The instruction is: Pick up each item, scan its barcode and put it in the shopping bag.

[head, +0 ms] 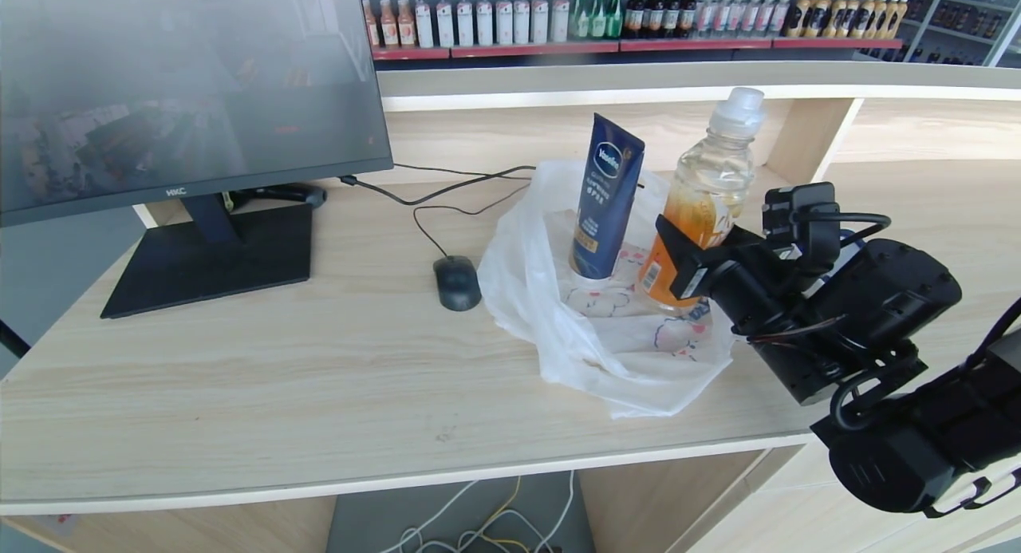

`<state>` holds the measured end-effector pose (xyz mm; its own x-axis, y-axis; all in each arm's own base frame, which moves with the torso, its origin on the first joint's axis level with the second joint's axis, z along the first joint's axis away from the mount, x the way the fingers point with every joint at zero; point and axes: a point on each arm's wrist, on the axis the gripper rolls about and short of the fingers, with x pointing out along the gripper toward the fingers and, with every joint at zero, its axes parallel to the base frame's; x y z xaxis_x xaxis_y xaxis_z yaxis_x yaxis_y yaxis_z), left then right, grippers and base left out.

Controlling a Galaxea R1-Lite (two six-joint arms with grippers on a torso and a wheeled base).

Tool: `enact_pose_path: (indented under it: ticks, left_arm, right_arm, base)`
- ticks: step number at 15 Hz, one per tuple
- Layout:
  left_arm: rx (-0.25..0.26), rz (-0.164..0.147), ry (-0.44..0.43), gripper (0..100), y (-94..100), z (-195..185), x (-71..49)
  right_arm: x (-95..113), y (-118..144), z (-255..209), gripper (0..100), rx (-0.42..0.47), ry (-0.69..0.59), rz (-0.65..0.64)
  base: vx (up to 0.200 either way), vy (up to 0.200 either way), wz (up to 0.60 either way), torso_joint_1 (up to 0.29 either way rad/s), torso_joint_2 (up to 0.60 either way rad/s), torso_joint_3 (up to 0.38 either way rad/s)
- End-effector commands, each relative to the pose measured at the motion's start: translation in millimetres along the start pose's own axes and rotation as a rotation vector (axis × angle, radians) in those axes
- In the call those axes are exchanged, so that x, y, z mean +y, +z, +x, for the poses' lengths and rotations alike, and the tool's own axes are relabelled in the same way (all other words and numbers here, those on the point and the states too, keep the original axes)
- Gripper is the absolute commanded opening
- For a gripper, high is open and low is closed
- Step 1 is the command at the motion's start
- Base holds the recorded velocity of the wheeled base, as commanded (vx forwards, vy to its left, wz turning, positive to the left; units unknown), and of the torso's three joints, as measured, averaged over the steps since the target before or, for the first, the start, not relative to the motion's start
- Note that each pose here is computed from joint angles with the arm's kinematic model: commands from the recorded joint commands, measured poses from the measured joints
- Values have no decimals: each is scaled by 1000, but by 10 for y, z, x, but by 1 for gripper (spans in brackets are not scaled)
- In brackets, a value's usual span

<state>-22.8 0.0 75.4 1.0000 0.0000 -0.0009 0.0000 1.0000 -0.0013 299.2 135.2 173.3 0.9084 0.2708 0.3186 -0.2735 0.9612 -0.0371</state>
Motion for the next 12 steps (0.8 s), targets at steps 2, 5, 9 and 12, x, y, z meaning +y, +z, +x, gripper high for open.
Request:
enact_pose_path:
  ticks: [2,5,9,12]
  left_arm:
    - [-1,0,0,100,1,0,0]
    - [-1,0,0,100,1,0,0]
    - [-1,0,0,100,1,0,0]
    - [1,0,0,100,-1,0,0]
  right_arm:
    - [12,-57,5,0,16,3,-1]
    - [12,-62,6,0,17,3,-1]
    - [12,-62,6,100,17,3,8]
    - [-6,57,-10,100,-16,-2,19]
  base:
    - [0,0,0,0,0,0]
    - [0,0,0,0,0,0]
    - [0,0,0,0,0,0]
    - [0,0,0,0,0,0]
